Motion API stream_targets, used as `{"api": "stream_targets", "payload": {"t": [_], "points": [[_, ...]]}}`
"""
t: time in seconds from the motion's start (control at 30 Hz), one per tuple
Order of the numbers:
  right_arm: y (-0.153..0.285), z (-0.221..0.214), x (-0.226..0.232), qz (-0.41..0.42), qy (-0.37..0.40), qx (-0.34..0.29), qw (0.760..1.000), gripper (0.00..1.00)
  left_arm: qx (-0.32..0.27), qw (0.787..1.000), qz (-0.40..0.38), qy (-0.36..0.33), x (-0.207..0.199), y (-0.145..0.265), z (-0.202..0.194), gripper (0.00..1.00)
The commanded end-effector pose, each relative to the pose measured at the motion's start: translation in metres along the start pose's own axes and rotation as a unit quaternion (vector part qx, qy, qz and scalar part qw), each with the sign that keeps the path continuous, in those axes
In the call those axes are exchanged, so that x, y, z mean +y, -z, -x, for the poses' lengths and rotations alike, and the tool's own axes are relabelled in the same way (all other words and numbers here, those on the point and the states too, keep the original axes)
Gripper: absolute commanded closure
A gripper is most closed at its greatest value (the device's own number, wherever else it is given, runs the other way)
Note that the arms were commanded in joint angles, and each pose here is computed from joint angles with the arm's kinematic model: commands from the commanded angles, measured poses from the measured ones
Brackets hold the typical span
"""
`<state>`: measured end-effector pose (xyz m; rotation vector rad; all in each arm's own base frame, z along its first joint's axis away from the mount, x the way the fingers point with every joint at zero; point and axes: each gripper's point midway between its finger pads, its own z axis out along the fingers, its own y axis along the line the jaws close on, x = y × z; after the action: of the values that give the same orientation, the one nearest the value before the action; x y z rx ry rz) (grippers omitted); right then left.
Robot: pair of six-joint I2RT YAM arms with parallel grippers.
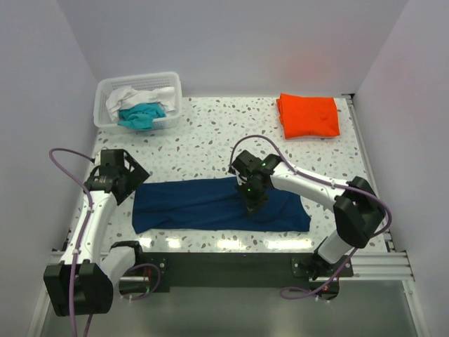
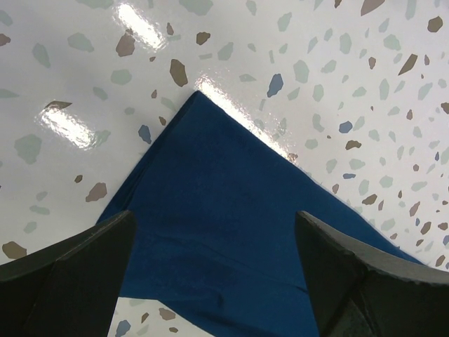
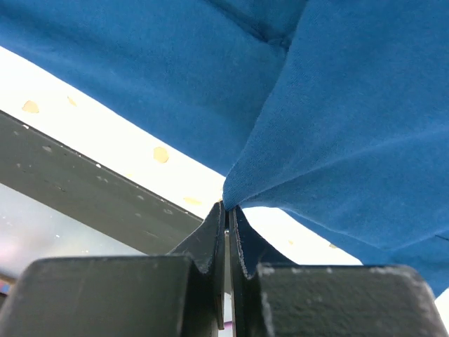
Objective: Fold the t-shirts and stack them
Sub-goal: Fold the tshirt
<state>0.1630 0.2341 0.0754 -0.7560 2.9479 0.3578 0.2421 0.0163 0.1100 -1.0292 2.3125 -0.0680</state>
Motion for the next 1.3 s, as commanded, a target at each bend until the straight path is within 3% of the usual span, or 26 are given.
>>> {"api": "stream_targets", "payload": {"t": [0.0, 0.57, 0.6, 0.63, 0.8, 0.83, 0.87, 1.1, 1.27], "points": [[-0.003, -0.002, 0.012, 0.018, -0.009, 0.022, 1.000, 0.99, -0.006, 1.000, -0.004, -0.005, -0.001, 0.000, 0.003, 0.00], [-0.033, 0.038, 0.039, 0.065, -0.026, 0.006, 0.997, 0.95, -0.006, 1.000, -0.003, -0.006, 0.000, -0.001, 0.004, 0.00], [-0.033, 0.040, 0.041, 0.071, -0.026, 0.005, 0.997, 0.92, -0.005, 1.000, -0.002, -0.006, 0.001, -0.001, 0.003, 0.00], [-0.032, 0.041, 0.041, 0.070, -0.026, 0.005, 0.997, 0.78, -0.006, 1.000, -0.003, -0.006, 0.000, -0.001, 0.004, 0.00], [-0.016, 0.046, 0.037, 0.054, -0.018, -0.024, 0.998, 0.42, -0.001, 1.000, -0.003, -0.009, 0.000, -0.002, 0.002, 0.00], [-0.011, 0.048, 0.035, 0.051, -0.017, -0.032, 0.998, 0.27, 0.000, 1.000, -0.002, -0.008, 0.000, -0.002, 0.002, 0.00], [-0.006, 0.048, 0.034, 0.045, -0.017, -0.038, 0.998, 0.02, 0.001, 1.000, -0.002, -0.008, 0.000, -0.003, 0.002, 0.00], [0.031, 0.032, -0.007, -0.022, -0.069, -0.104, 0.992, 0.01, 0.007, 1.000, -0.005, -0.010, -0.002, -0.005, -0.001, 0.00], [0.040, 0.006, -0.049, 0.017, -0.174, -0.142, 0.974, 0.03, 0.023, 0.999, -0.035, -0.007, -0.010, -0.010, -0.009, 0.00]]}}
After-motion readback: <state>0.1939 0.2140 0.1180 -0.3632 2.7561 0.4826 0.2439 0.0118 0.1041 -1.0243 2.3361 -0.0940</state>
